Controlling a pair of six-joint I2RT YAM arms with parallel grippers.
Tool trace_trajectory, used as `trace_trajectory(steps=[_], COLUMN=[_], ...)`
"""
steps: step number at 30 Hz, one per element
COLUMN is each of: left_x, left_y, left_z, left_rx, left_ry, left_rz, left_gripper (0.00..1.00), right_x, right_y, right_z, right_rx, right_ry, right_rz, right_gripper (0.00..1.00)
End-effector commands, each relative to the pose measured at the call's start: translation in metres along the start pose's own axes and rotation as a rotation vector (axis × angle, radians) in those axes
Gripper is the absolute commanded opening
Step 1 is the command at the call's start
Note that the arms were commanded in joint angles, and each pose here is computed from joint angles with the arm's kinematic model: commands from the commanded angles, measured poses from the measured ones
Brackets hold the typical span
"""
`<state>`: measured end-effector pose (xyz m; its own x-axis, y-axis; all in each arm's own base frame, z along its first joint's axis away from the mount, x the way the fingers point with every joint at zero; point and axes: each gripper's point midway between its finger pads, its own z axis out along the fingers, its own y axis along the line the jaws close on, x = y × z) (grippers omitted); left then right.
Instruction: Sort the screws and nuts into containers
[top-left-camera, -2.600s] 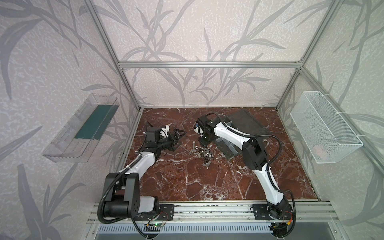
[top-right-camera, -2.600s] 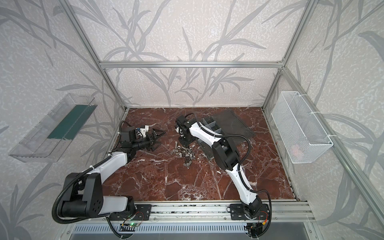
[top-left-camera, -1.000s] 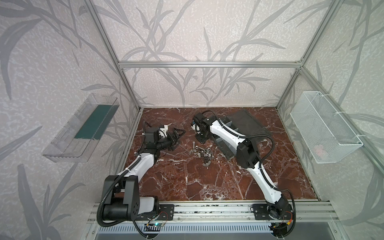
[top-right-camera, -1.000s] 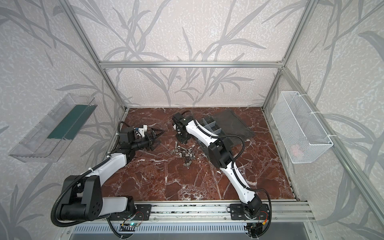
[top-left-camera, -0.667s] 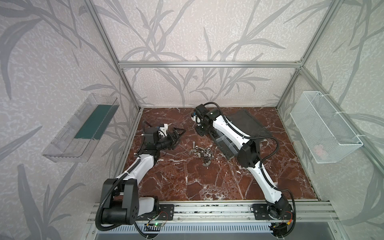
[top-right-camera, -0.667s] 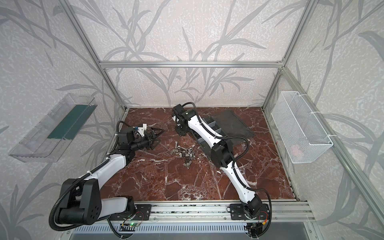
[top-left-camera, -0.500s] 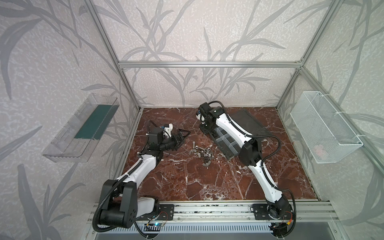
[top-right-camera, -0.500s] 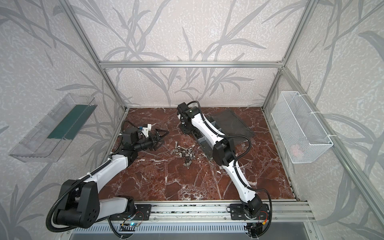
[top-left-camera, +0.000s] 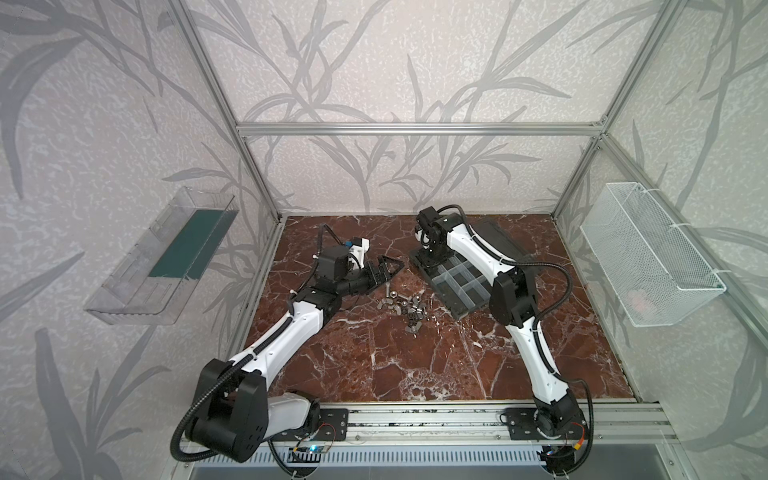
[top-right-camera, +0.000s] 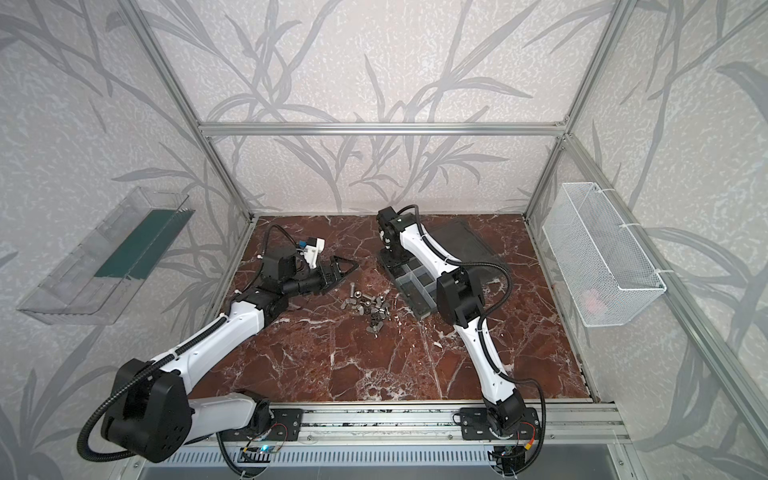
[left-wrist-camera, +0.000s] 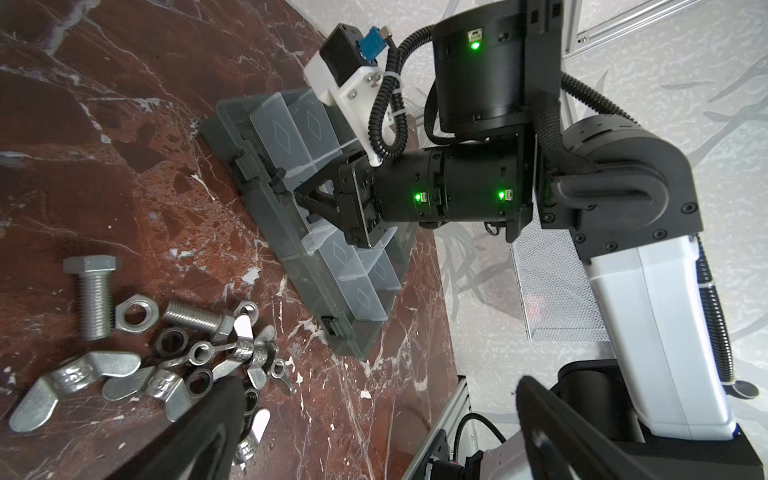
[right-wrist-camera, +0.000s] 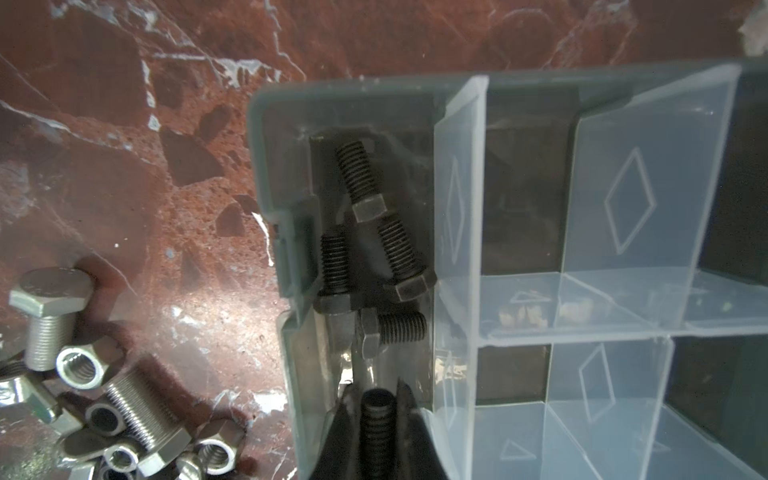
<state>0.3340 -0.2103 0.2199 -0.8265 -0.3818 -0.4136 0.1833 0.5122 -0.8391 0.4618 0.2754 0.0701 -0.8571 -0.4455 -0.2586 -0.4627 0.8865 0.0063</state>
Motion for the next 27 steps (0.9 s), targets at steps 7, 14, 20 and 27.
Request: trace_trajectory(steps=[7,14,20,27], left_x=[-0.004,-0.005,-0.009,-0.024], left_y=[0.001,0.012,0.024,0.053], left_z=[0.000,-0.003,-0.009,-0.030], left_rx=[-0.048,-0.122,-0.205,-0.417], left_ry=[-0.013,-0.019,-0.049,-0.145], left_rz=[0.045,0.070,0.091,0.164], left_gripper=[1.00,0.99,0.99,1.00], right_x=[-0.011,-0.013,-0.015,-0.017], right_y=[-0.007,-0.007,-0.004,0.001], right_z=[-0.024,-0.029,-0.039,-0.059], right_rx=[-0.010,-0.014,-0.026,-0.061], right_ry=[-0.074,-0.086,-0.116,-0.169], right_rz=[0.027,0.029,0.028,0.036], right_gripper=[0.19,0.25,0.27,0.31])
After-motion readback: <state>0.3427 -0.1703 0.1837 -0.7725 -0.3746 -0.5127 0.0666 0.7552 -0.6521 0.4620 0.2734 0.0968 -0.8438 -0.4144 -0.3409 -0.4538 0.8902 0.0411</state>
